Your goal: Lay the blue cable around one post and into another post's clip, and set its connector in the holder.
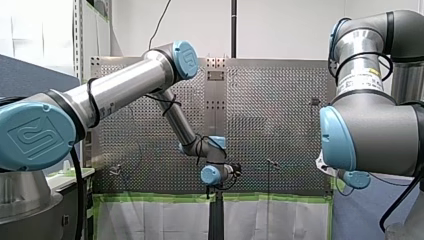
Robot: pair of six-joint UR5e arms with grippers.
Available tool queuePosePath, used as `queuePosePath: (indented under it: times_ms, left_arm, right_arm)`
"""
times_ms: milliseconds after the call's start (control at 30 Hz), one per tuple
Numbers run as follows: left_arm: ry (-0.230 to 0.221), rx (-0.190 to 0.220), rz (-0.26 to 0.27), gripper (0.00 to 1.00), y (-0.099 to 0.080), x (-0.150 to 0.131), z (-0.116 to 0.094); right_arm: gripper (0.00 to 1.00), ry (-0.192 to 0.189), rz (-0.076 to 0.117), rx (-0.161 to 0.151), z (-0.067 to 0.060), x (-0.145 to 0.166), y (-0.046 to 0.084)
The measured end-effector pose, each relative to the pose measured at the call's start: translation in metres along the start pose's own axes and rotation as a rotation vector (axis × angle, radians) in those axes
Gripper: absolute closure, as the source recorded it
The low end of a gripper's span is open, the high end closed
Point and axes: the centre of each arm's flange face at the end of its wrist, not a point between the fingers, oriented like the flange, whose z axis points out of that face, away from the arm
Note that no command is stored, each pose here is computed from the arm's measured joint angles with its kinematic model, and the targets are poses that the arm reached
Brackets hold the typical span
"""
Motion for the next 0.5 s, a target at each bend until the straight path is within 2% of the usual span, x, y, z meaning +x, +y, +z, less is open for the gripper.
queuePosePath:
  times_ms: [500]
  left_arm:
    - [-0.001,-0.001,-0.009,1.0,0.0052,0.0032,0.0068]
  right_arm:
    - [1.0,0.003,-0.002,0.002,0.0008,-0.0009,-0.0001]
